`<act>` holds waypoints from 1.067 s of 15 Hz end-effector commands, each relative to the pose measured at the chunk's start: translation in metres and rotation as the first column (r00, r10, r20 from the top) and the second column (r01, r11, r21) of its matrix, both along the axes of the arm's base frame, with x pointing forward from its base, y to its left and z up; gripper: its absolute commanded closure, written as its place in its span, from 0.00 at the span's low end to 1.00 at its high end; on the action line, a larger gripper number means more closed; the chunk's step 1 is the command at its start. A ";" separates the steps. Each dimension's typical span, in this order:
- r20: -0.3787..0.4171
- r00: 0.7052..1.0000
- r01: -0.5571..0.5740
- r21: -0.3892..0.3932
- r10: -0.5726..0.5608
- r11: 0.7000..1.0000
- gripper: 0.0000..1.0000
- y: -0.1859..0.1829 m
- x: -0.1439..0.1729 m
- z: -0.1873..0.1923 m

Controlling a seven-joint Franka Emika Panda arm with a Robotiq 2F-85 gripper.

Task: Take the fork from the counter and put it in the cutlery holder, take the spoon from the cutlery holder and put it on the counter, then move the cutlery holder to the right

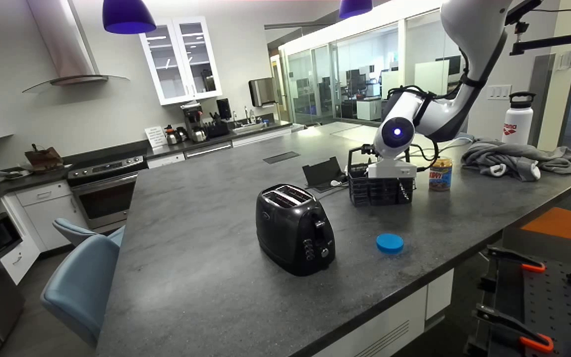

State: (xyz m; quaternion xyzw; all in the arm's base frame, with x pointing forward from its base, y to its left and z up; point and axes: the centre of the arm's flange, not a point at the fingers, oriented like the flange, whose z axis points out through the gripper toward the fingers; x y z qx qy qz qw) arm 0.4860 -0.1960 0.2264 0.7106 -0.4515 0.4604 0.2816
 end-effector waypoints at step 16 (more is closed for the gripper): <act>-0.055 0.998 -0.029 0.027 0.030 0.999 0.00 0.010 0.037 -0.019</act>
